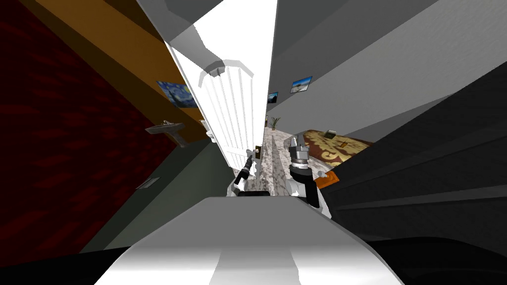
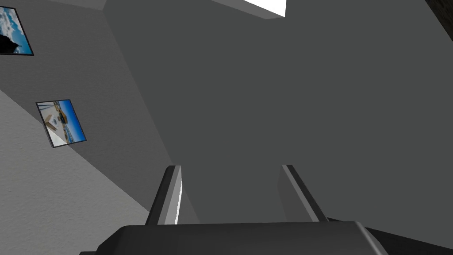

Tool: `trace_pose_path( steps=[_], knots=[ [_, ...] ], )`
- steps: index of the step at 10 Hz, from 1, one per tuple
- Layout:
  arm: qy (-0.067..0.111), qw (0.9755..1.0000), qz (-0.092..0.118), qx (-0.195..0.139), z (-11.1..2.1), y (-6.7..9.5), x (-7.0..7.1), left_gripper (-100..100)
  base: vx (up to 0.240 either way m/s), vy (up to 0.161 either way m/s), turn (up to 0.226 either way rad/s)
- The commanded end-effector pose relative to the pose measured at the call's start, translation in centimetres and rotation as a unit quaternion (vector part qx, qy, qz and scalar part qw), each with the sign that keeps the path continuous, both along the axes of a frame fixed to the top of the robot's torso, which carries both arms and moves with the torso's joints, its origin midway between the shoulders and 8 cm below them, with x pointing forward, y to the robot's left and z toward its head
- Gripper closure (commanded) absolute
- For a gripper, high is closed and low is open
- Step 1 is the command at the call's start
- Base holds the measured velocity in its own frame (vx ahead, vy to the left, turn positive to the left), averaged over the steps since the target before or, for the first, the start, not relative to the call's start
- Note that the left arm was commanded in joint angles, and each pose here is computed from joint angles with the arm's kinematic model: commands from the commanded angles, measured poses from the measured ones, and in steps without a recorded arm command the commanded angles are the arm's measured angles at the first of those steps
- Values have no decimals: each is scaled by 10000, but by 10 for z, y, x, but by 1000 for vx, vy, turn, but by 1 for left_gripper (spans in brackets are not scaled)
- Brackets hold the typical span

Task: Push the door open

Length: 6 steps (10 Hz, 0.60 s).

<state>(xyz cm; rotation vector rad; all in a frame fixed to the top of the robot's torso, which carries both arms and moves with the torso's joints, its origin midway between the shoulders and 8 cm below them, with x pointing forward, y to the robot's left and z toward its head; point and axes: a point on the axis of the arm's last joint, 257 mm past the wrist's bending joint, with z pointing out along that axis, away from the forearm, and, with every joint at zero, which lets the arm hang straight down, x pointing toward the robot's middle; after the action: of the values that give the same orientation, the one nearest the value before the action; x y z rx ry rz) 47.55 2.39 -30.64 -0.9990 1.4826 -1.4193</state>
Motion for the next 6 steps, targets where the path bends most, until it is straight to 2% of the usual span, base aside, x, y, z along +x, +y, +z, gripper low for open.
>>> trace_pose_path(
  steps=[1,2,4,6],
  knots=[
    [-22,9999,18,118,-3,10,3,-100,229,25,-28],
    [-27,9999,23,133,-4,11,3,-100,205,-37,-19],
    [-49,9999,47,109,-2,11,6,-100,199,-123,-17],
    [-68,10000,69,-24,4,3,8,-100,173,-107,-21]
  ],
)
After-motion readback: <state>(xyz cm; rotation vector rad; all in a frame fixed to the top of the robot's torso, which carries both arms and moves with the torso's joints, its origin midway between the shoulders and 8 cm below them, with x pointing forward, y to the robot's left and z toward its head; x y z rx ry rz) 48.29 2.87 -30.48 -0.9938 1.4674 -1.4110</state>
